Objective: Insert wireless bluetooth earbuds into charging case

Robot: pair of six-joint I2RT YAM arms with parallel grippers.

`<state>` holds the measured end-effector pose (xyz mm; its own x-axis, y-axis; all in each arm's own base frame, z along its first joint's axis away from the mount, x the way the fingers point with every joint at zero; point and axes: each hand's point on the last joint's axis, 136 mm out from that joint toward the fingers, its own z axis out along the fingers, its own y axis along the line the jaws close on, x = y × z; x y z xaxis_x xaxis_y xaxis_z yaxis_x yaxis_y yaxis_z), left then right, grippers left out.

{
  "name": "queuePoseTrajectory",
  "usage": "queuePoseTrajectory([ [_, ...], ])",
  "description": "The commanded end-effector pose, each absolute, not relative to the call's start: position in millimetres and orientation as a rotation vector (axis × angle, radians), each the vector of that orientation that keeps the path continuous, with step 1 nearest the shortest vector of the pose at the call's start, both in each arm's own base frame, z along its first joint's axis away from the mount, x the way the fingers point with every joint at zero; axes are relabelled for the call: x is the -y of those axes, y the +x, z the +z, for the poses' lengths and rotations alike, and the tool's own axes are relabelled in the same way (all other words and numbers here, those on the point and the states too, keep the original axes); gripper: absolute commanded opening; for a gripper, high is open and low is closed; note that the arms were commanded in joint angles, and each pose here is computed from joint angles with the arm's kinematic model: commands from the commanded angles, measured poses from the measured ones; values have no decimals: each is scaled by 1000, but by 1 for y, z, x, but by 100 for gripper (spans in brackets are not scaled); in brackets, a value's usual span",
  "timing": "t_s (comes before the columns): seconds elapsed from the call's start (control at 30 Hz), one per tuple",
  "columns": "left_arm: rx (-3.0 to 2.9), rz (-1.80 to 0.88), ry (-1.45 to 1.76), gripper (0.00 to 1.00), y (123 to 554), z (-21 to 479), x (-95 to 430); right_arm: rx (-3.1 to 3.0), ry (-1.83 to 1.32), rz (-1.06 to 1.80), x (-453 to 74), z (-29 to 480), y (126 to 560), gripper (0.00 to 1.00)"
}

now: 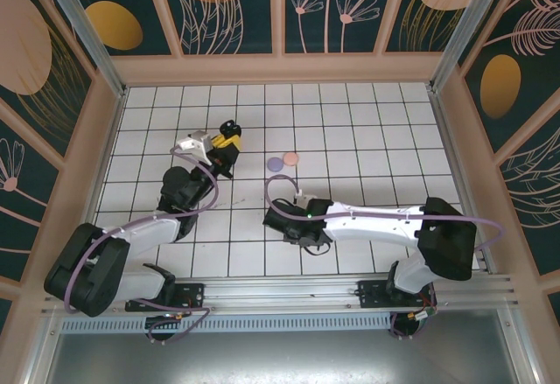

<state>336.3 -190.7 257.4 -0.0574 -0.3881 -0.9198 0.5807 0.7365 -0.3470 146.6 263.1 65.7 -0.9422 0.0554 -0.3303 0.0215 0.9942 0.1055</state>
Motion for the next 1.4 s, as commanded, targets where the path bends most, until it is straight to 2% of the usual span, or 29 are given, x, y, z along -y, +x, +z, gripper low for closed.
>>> queuePoseTrajectory([
  [0.0, -1357, -807, 143, 0, 332, 276, 186, -2799, 142, 159, -260, 55, 146, 42],
  [0.23, -1361, -836, 154, 0, 333, 279, 191, -2804, 193, 138, -255, 42, 149, 37],
  [1.37, -1369, -853, 202, 0, 331, 277, 199, -2870, 176, 55, -252, 5, 153, 28],
])
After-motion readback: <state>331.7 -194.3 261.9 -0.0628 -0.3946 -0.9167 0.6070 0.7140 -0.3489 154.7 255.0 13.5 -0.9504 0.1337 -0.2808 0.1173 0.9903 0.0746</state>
